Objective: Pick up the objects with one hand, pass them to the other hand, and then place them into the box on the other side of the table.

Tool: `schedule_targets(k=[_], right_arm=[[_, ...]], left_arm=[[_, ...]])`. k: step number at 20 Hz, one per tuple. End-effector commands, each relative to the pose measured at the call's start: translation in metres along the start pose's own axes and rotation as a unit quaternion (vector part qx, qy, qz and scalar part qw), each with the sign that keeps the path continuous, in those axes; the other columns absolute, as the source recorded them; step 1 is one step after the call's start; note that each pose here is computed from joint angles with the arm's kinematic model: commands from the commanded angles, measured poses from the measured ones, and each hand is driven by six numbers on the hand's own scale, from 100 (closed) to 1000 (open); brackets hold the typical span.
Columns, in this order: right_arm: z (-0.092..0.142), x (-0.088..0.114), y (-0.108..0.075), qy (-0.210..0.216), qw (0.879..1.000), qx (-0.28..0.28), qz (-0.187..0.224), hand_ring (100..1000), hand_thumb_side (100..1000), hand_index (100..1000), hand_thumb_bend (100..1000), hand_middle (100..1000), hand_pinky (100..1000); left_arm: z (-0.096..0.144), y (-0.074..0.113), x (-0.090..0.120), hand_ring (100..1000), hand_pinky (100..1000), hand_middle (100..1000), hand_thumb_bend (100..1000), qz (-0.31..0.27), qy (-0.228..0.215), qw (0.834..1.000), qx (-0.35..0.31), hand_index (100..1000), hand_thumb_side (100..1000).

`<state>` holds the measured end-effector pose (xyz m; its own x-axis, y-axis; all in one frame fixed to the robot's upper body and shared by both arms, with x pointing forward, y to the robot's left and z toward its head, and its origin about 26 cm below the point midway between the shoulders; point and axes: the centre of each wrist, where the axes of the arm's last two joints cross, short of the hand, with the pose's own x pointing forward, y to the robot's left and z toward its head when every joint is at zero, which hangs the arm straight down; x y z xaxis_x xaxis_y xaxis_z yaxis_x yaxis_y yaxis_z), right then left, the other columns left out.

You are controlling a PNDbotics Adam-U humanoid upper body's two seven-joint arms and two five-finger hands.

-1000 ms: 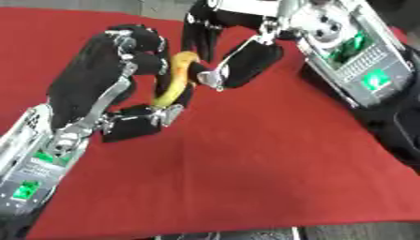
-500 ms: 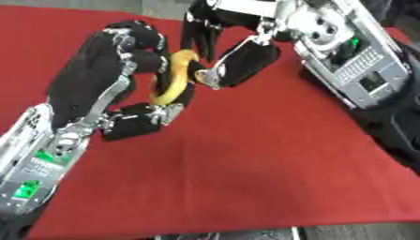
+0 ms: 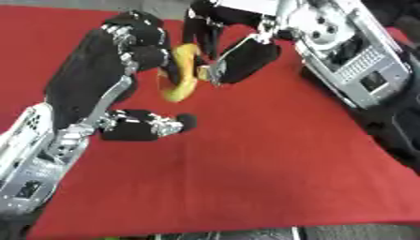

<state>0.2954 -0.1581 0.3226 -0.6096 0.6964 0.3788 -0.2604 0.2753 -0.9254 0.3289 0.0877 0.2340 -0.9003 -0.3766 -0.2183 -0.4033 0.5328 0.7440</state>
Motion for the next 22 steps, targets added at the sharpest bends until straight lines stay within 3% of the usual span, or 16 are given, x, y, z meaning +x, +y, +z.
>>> schedule_targets(k=[1, 12, 22], right_arm=[[0.0046, 0.0022, -0.0099, 0.003, 1.0, -0.011, 0.008, 460, 100, 447, 100, 369, 643], [0.005, 0.0023, -0.0111, 0.006, 1.0, -0.01, 0.005, 462, 100, 441, 100, 366, 637], [0.0055, 0.0014, -0.0113, 0.011, 1.0, -0.017, -0.001, 461, 100, 436, 100, 367, 634]], left_arm=[[-0.0076, 0.0084, 0.0009, 774, 761, 744, 963, -0.023, -0.002, 1.0, 0.017, 825, 175], [-0.0066, 0.009, -0.0018, 787, 771, 747, 1000, -0.073, 0.066, 0.992, 0.074, 850, 155], [-0.0033, 0.0071, -0.0022, 766, 755, 720, 981, -0.063, 0.079, 0.991, 0.087, 821, 185]])
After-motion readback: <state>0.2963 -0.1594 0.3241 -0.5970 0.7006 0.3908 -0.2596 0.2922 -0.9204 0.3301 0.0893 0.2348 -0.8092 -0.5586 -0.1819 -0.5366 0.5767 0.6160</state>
